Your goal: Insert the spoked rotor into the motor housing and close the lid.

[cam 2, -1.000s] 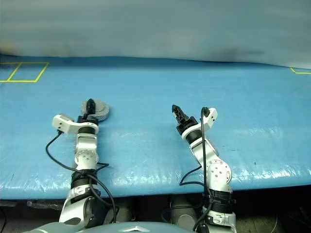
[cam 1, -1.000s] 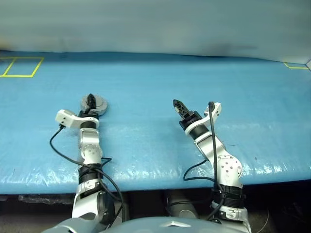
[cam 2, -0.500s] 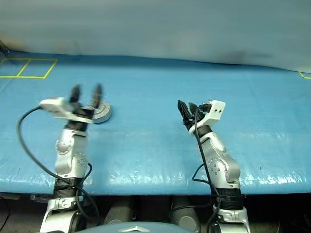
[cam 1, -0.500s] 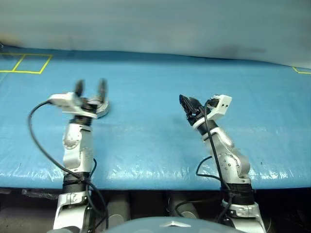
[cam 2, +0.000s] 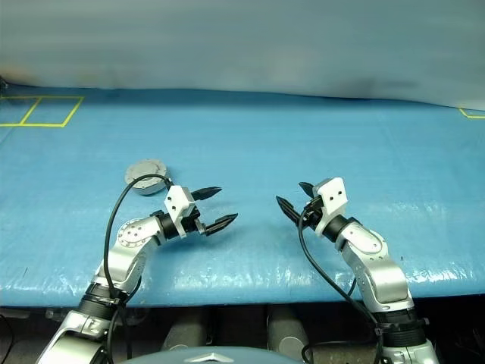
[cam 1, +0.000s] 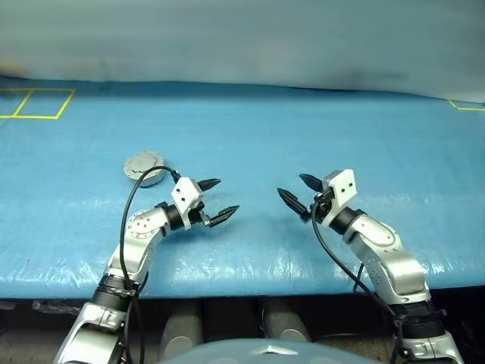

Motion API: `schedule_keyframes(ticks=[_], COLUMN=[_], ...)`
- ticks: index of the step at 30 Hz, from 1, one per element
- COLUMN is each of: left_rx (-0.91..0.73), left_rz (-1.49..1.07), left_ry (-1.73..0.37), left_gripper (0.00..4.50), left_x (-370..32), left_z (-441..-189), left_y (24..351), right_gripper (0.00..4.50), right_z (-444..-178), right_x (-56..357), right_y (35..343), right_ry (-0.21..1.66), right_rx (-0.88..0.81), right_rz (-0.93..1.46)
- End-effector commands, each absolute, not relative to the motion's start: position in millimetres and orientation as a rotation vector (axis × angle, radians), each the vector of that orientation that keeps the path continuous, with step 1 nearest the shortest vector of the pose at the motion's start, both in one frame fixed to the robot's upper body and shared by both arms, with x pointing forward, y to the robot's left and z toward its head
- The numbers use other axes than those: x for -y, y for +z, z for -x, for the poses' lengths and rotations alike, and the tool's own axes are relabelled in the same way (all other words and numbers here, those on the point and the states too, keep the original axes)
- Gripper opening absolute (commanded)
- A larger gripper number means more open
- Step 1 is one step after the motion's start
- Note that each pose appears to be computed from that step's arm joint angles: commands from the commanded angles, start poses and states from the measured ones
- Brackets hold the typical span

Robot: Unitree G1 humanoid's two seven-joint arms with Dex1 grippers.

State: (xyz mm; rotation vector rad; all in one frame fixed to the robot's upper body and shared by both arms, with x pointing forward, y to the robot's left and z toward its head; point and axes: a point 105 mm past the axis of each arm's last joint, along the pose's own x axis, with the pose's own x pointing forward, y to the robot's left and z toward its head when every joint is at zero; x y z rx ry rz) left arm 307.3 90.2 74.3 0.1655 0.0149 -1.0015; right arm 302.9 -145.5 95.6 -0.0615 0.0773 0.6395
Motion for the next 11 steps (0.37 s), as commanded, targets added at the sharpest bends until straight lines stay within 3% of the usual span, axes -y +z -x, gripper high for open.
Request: schedule_keyframes(ticks=[1,11], left_rx=[0.018,0.047], left_rz=[-0.144,-0.137], left_ry=[-1.031,-0.975], left_gripper=[4.50,4.50], left_x=[-87.3,-89.8], left_z=[-301.6,-301.2], left_y=[84.8,88.0], right_gripper=[4.47,4.47], right_z=[-302.6,-312.4], right_x=[142.3,138.0], right_y=[105.8,100.4], right_ry=[0.666,0.641], right_rx=[-0.036,-0.050], right_rz=[0.084,0.143])
